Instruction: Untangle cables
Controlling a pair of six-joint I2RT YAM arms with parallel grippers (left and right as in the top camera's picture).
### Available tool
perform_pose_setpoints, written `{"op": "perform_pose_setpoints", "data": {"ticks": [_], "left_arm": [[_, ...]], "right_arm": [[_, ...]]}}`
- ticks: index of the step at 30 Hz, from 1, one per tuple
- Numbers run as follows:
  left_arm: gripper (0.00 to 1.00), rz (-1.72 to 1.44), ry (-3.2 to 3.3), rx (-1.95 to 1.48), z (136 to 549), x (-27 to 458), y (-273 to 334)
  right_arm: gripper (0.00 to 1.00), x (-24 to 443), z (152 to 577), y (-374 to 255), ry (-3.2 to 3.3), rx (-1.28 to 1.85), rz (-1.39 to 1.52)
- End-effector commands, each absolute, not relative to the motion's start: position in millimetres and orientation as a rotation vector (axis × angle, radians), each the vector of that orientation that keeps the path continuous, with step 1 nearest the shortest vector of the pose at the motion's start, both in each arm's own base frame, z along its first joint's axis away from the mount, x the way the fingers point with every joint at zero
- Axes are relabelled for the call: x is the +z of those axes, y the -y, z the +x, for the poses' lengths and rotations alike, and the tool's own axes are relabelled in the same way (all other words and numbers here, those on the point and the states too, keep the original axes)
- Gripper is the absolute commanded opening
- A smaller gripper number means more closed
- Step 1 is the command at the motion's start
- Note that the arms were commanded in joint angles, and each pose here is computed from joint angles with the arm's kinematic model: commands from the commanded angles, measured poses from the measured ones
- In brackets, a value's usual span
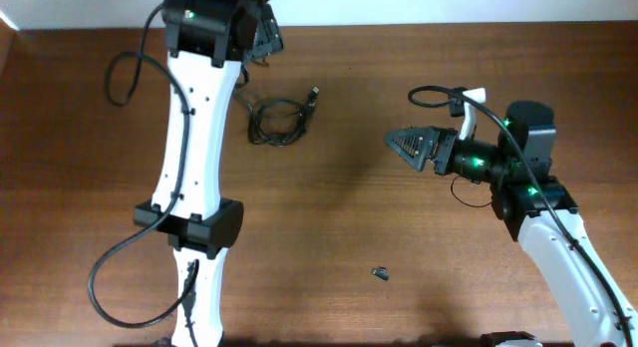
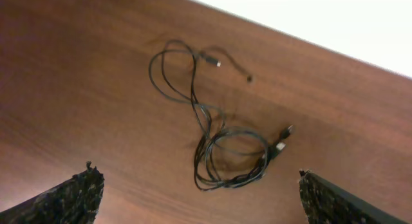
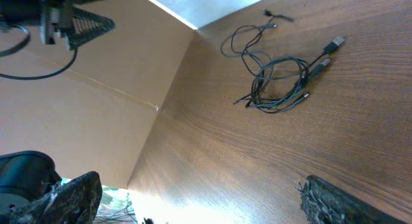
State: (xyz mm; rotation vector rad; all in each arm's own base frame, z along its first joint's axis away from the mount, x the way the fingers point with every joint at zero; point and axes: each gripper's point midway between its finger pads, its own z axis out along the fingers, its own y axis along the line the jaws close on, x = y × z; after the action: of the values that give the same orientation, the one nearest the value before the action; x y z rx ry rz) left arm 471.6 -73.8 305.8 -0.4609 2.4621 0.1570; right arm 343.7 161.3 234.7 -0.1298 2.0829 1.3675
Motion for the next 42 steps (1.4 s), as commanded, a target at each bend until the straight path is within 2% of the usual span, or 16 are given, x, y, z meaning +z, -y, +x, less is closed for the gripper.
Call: {"op": "perform_pose_setpoints", "data": {"ticks": [1, 42], "left_arm": [[0.99, -0.461, -2.492, 0.176, 465, 302, 72], [0.99, -0.46, -2.498, 0.181, 465, 300, 72]], "right_arm": [[0.99, 241, 348, -162, -2.072, 1.355, -0.133], [0.99, 227, 348, -158, -2.135, 1.326, -0.063]]}}
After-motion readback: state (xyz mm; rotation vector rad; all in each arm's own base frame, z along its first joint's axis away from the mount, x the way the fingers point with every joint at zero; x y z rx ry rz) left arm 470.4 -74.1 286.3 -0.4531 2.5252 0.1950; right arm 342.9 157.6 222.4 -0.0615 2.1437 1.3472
